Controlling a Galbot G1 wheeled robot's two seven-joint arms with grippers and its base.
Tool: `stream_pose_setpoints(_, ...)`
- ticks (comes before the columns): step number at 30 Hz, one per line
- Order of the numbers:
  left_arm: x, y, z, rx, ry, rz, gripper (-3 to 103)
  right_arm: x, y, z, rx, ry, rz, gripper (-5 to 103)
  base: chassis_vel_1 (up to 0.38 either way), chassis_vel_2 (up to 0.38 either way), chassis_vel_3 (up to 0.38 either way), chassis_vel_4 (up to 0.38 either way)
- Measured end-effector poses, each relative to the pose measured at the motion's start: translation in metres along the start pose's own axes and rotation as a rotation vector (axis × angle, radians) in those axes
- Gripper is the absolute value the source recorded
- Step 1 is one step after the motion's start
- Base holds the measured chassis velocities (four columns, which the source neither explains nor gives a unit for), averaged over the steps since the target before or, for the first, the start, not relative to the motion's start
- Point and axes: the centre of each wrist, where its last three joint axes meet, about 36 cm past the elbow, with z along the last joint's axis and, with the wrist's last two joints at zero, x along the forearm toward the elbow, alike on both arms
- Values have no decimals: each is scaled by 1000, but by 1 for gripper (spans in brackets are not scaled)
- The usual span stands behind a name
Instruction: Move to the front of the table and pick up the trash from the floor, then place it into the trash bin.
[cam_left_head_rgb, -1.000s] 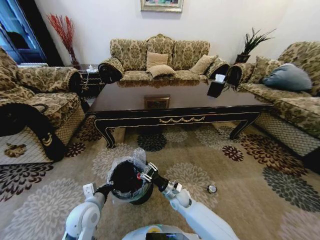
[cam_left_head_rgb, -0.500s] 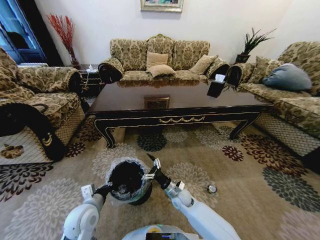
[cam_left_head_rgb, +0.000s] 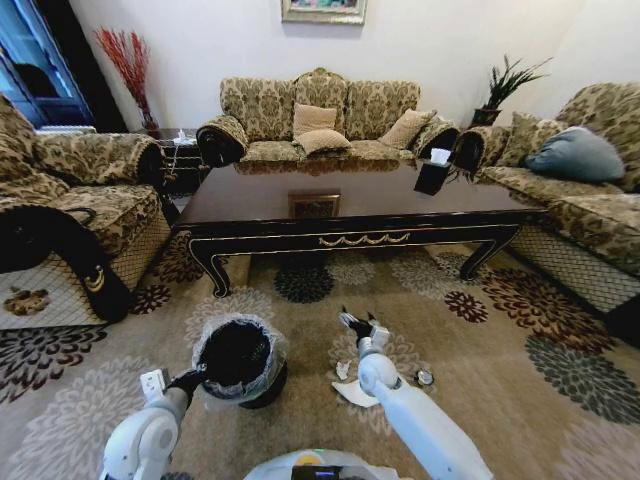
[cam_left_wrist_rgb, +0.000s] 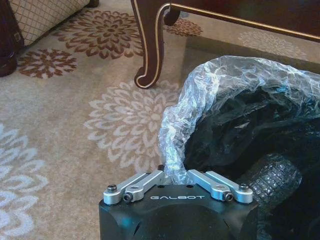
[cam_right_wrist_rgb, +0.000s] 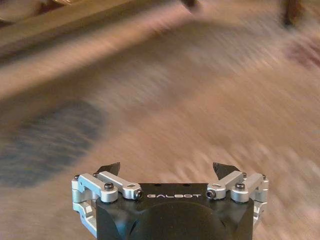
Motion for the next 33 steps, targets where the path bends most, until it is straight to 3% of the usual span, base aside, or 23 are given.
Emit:
stream_pose_setpoints(6, -1, -2, 1, -5, 0, 1, 2, -39, -19, -7, -71, 78, 136, 100, 0, 0, 0, 0)
stream_pose_setpoints(12, -1, -1, 3, -8, 6, -7, 2, -76, -57, -16, -130, 141, 278, 100, 0, 0, 0, 0)
stream_pose_setpoints(16, -1, -3, 4, -4, 11, -5, 2, -95, -88, -10, -96, 200, 393, 100, 0, 0, 0, 0)
stream_pose_setpoints(24, 0, -2, 3, -5, 8, -6, 2, -107, -124, -9, -21, 221, 496, 100, 0, 0, 0, 0)
stream_pose_setpoints(27, 0, -2, 3, -5, 8, -5, 2, -110, -130, -13, -21, 218, 512, 100, 0, 0, 0, 0)
stream_pose_setpoints(33, 0, -2, 2, -6, 7, -4, 2, -123, -143, -20, -89, 241, 538, 100, 0, 0, 0, 0)
